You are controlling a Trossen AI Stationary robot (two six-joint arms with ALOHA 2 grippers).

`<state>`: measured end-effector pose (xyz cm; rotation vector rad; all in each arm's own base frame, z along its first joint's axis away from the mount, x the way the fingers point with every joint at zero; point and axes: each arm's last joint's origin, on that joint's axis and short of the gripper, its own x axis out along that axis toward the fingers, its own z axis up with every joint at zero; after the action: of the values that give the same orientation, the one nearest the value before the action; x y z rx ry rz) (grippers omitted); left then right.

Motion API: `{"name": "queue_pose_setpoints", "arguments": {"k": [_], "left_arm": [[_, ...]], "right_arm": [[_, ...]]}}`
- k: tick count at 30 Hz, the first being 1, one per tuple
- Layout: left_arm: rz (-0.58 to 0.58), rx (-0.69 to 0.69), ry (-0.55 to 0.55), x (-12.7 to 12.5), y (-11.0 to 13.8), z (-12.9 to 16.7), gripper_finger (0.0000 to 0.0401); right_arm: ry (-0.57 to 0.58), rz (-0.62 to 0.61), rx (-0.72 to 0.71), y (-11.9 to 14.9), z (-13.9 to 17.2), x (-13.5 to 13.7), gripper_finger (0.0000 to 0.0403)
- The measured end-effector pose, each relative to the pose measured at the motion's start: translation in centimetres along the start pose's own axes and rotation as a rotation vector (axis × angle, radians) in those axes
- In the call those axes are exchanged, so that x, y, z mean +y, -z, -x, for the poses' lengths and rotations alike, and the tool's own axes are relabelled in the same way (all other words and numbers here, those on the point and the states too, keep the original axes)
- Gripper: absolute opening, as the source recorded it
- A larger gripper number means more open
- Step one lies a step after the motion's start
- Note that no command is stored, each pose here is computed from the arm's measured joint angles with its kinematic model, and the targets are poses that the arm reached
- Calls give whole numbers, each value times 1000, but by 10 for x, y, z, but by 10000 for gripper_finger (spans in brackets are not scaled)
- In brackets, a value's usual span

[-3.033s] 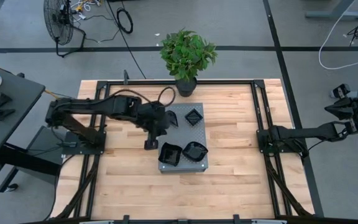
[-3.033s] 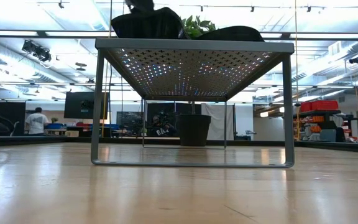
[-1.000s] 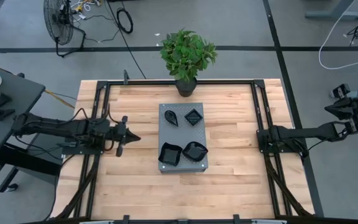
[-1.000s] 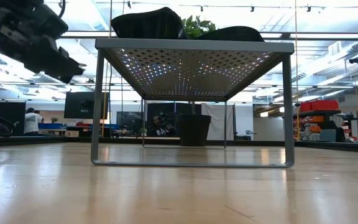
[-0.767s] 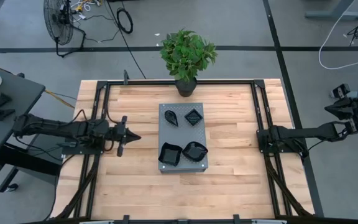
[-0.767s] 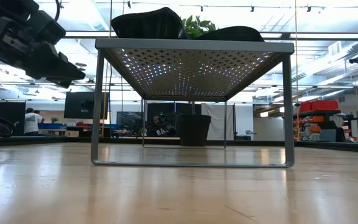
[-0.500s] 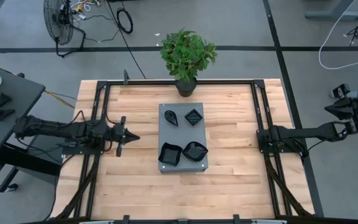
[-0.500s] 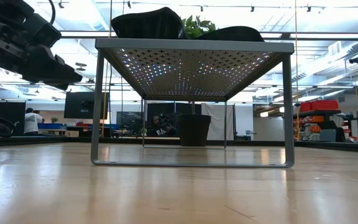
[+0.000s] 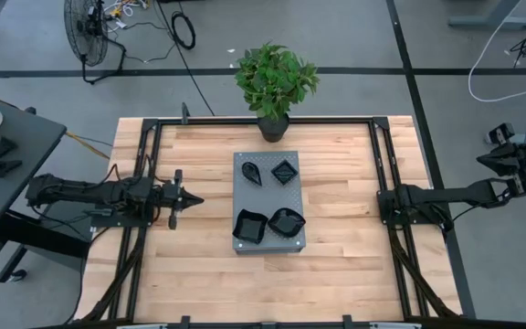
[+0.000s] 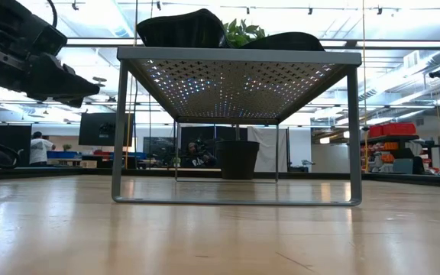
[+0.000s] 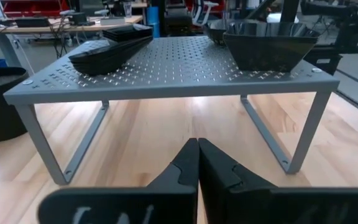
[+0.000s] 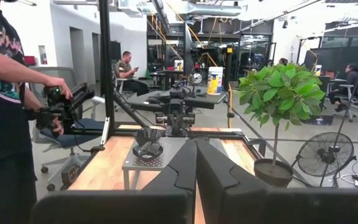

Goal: Pick & Place Mini shaped plates
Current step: Return to Home Position

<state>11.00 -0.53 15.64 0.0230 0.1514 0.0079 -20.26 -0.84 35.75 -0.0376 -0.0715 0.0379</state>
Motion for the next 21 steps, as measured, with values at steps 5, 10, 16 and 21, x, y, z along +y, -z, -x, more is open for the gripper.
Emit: {"name": "queue_pose_setpoints", "arguments": {"k": [5, 10, 16, 21], "left_arm": [[2, -29, 2, 0, 0, 2, 4], [-5, -52, 1, 0, -2, 4, 6], [-22, -77, 4, 0, -3, 6, 5], [-20, -93, 4, 0, -4, 8, 8]], "right_arm": [[0, 0, 0, 0, 0, 0, 16], [0, 0, 0, 0, 0, 0, 16], [1, 0, 0, 0, 0, 0, 16], [0, 0, 0, 0, 0, 0, 16]]}}
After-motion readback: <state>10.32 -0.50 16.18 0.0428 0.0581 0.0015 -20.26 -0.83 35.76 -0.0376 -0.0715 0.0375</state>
